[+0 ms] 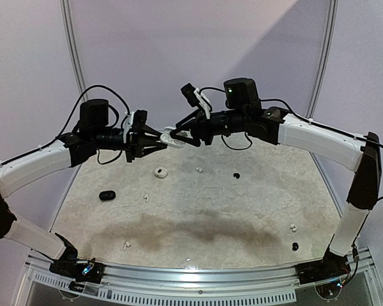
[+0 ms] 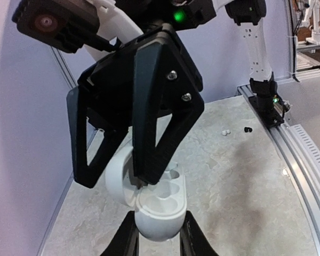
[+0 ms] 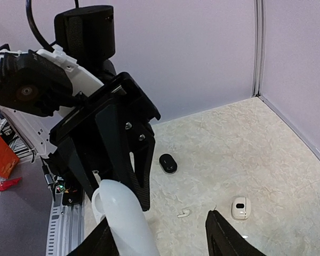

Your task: Insert the wireless bluetooth earbuds into the charging case

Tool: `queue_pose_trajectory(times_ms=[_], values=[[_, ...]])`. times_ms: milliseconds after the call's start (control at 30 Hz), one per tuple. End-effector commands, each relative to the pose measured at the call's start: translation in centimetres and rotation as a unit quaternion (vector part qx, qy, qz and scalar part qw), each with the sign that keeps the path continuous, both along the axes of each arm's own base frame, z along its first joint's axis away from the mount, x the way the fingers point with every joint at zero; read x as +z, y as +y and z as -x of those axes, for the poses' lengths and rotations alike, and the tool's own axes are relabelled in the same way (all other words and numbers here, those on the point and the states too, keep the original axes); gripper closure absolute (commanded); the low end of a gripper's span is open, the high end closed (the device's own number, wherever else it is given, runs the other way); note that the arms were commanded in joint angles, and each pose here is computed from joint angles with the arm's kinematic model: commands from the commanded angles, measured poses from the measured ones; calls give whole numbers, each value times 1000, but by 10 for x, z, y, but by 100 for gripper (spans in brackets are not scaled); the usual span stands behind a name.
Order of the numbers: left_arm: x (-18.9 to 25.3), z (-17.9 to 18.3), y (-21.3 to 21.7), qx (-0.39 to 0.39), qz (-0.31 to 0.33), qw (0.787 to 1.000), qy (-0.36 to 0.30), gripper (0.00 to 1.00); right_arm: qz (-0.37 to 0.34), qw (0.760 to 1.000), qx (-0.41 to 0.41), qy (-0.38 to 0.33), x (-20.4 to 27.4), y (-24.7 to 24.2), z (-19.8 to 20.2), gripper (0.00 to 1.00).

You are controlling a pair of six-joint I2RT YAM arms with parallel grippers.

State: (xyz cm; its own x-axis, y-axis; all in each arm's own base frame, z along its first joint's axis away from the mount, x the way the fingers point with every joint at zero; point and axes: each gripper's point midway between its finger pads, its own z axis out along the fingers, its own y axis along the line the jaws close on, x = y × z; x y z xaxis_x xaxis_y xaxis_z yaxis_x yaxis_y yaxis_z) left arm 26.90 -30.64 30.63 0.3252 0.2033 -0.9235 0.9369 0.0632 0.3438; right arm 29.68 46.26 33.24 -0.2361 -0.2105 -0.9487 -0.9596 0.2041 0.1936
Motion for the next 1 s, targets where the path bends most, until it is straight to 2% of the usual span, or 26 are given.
queue_pose_trajectory(times_ms=[0, 100, 333, 600, 767, 867, 967], values=[[-5, 6, -5, -21, 39, 993, 112, 100, -3, 1000, -22, 21, 2, -1, -24, 40], [-9, 4, -5, -22, 39, 990, 131, 100, 2, 999, -19, 33, -3, 1, -28, 34], [-15, -9, -4, -6, 49, 981, 186, 100, -6, 997, -32, 63, -5, -1, -44, 30], [-16, -16, -3, 2, 51, 979, 197, 100, -2, 995, -60, 82, -10, -9, -63, 26], [-18, -25, -1, 19, 55, 976, 212, 100, -24, 996, -23, 77, 2, -5, -54, 21], [-21, -32, -1, 37, 52, 973, 224, 100, -37, 997, -8, 67, 12, -4, -51, 11], [-22, -34, 0, 44, 49, 972, 226, 100, -50, 997, -2, 58, 21, -4, -51, 10]])
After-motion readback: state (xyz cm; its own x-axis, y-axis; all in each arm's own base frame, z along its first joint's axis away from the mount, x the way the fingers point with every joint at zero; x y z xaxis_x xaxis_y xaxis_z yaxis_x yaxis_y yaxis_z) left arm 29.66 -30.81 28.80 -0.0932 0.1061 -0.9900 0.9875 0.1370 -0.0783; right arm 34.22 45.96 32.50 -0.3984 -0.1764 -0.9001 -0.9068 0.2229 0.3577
